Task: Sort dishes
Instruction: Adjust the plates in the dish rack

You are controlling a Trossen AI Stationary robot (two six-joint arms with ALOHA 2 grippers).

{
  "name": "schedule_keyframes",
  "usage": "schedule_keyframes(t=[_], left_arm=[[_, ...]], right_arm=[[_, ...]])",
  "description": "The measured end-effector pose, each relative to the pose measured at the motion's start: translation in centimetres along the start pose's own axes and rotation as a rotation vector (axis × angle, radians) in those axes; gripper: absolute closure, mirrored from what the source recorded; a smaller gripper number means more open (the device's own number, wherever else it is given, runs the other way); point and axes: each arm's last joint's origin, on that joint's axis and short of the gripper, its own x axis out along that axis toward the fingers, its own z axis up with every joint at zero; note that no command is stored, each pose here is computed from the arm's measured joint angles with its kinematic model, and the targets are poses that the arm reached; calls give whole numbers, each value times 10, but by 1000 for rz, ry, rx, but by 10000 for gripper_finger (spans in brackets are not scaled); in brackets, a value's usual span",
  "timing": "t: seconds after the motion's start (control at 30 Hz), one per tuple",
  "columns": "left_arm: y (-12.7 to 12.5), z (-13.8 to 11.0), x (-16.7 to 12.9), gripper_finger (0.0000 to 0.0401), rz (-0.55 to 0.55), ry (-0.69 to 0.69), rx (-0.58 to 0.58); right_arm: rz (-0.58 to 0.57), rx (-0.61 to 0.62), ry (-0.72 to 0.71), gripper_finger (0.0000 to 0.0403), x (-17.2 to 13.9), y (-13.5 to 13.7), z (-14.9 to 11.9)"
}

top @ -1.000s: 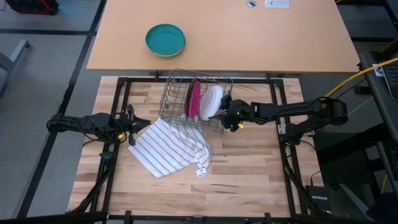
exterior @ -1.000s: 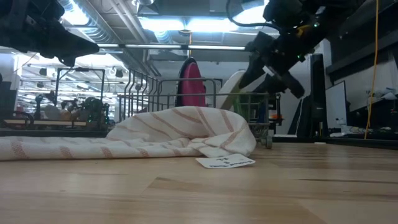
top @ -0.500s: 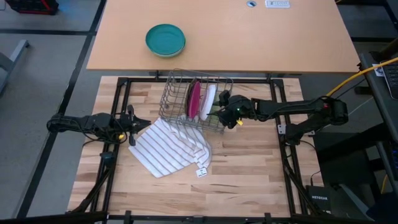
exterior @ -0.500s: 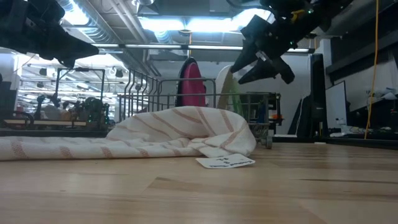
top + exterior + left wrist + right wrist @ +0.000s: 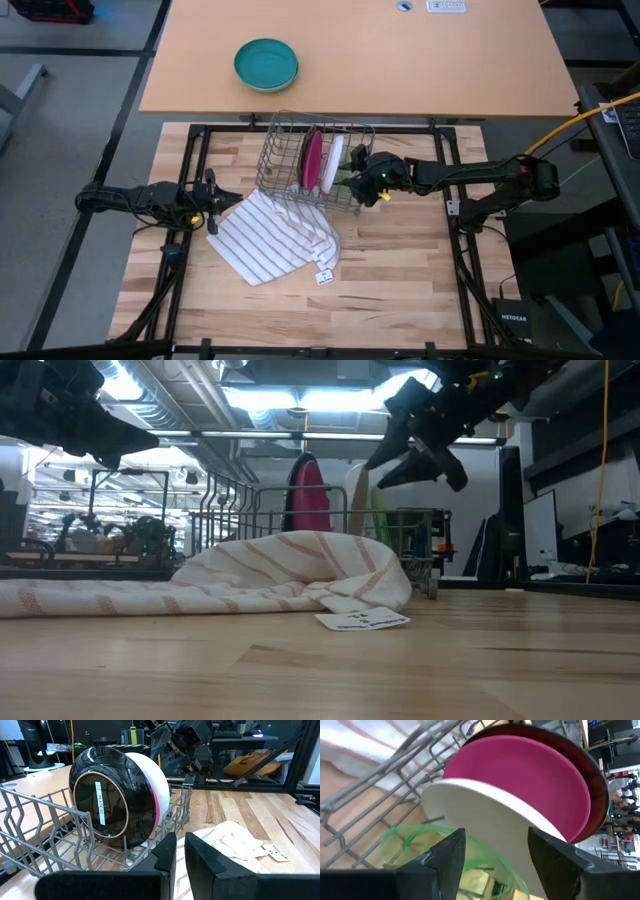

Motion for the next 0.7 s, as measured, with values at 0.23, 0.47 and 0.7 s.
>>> schedule_keyframes(t=[0.23, 0.47, 0.7], left_arm=[[0, 0, 0, 371, 0, 0, 0], [0, 0, 0, 371, 0, 0, -1], [0, 0, 0, 371, 0, 0, -2]], right_arm=[[-53, 9, -76, 185, 4, -6, 5], [-68, 6, -80, 185, 5, -9, 3], [-82, 3, -89, 185, 14, -7, 4]])
